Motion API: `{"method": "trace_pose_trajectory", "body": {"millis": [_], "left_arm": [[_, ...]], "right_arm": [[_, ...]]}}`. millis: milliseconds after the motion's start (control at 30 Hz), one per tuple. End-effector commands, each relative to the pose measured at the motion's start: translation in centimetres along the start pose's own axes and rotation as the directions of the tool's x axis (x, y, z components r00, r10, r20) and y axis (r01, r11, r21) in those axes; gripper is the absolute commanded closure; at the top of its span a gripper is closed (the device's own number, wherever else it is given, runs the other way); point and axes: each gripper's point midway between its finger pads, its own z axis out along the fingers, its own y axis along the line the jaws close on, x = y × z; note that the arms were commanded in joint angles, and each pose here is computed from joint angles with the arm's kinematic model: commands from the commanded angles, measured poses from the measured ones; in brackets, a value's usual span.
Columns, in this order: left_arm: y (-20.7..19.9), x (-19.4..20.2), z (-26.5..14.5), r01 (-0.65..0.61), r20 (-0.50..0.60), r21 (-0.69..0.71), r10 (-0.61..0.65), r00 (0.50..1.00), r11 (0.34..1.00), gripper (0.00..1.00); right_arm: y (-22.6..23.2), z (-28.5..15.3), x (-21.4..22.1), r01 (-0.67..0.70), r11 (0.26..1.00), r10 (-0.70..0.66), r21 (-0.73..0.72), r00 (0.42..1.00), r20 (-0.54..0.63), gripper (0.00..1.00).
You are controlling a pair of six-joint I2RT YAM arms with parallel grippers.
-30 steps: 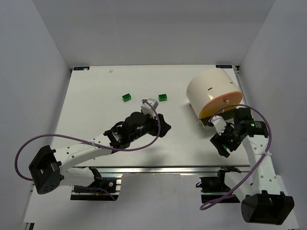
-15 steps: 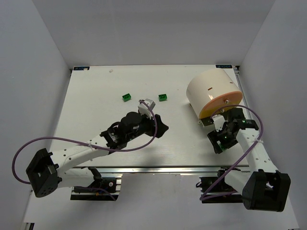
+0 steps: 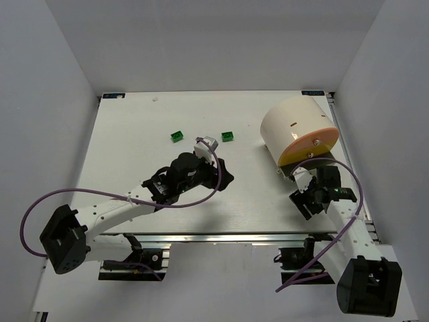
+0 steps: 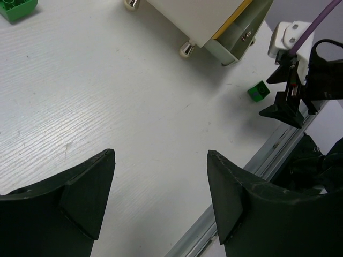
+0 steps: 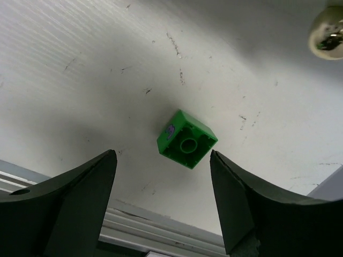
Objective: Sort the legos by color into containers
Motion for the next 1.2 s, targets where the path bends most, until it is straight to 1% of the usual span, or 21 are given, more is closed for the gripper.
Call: {"method": "trace_pose_trajectory", "body": {"millis": [0, 33, 167, 367, 533, 667, 733, 867, 900, 967, 1000, 1033, 1067, 1133, 1167], "left_arm": [[-0.8, -1.8, 0.0, -0.007, 0.029, 0.023, 0.006, 1.000, 1.000, 0.21], [-1.0, -1.7, -0.1, -0.005, 0.020, 0.044, 0.004, 1.000, 0.999, 0.21], [-1.1, -1.8, 0.2, 0.000, 0.017, 0.047, -0.001, 1.000, 0.999, 0.21], [-1.1, -1.8, 0.4, 0.005, 0.013, 0.043, -0.005, 1.000, 0.999, 0.21], [-1.0, -1.8, 0.5, 0.018, 0.020, 0.039, -0.019, 1.000, 0.999, 0.21], [-1.1, -1.9, 0.7, 0.020, 0.020, 0.042, -0.021, 1.000, 0.999, 0.21], [-1.1, -1.9, 0.8, 0.023, 0.019, 0.040, -0.024, 1.000, 0.999, 0.22], [-1.1, -1.9, 0.7, 0.026, 0.020, 0.035, -0.027, 0.999, 0.999, 0.21], [-1.0, -1.9, 0.6, 0.028, 0.017, 0.033, -0.028, 0.999, 0.999, 0.22], [-0.9, -1.9, 0.5, 0.029, 0.021, 0.029, -0.030, 0.999, 0.999, 0.21], [-0.9, -1.9, 0.5, 0.030, 0.019, 0.029, -0.030, 0.999, 0.999, 0.22], [-0.9, -1.9, 0.4, 0.028, 0.021, 0.029, -0.029, 0.999, 0.999, 0.22], [-0.9, -2.0, 0.3, 0.028, 0.024, 0.029, -0.029, 0.999, 0.999, 0.21], [-1.0, -1.9, 0.3, 0.028, 0.020, 0.031, -0.029, 0.999, 0.999, 0.22], [-1.0, -2.0, 0.3, 0.026, 0.024, 0.031, -0.027, 0.999, 0.999, 0.21]], "right_arm": [[-1.2, 0.9, -0.1, 0.060, 0.997, -0.060, 0.048, 0.998, 0.012, 0.24], [-1.1, 1.1, 0.0, 0.060, 0.997, -0.060, 0.045, 0.998, 0.011, 0.24], [-1.3, 1.9, 0.2, 0.098, 0.994, -0.099, 0.046, 0.995, 0.010, 0.23], [-2.6, 2.1, 0.2, 0.147, 0.984, -0.148, 0.096, 0.989, 0.009, 0.19], [-2.3, 2.4, 0.4, 0.148, 0.987, -0.149, 0.066, 0.989, 0.012, 0.18], [-1.3, 3.0, 0.2, 0.154, 0.988, -0.154, -0.006, 0.988, 0.027, 0.21], [-0.9, 3.1, 0.1, 0.177, 0.983, -0.176, -0.041, 0.984, 0.039, 0.25], [-0.1, 3.3, 0.3, 0.227, 0.969, -0.222, -0.094, 0.973, 0.056, 0.36], [0.2, 3.4, 0.5, 0.230, 0.967, -0.225, -0.109, 0.973, 0.054, 0.43], [0.5, 3.4, 0.6, 0.240, 0.961, -0.234, -0.136, 0.971, 0.057, 0.51], [0.8, 3.4, 0.7, 0.241, 0.959, -0.235, -0.151, 0.970, 0.055, 0.59], [1.3, 3.3, 0.9, 0.237, 0.955, -0.231, -0.179, 0.971, 0.055, 0.64], [1.4, 3.2, 0.9, 0.246, 0.951, -0.239, -0.187, 0.969, 0.058, 0.72], [1.8, 2.8, 0.8, 0.250, 0.945, -0.241, -0.209, 0.968, 0.069, 0.78], [1.9, 2.5, 0.7, 0.271, 0.938, -0.260, -0.215, 0.962, 0.082, 0.84]]}}
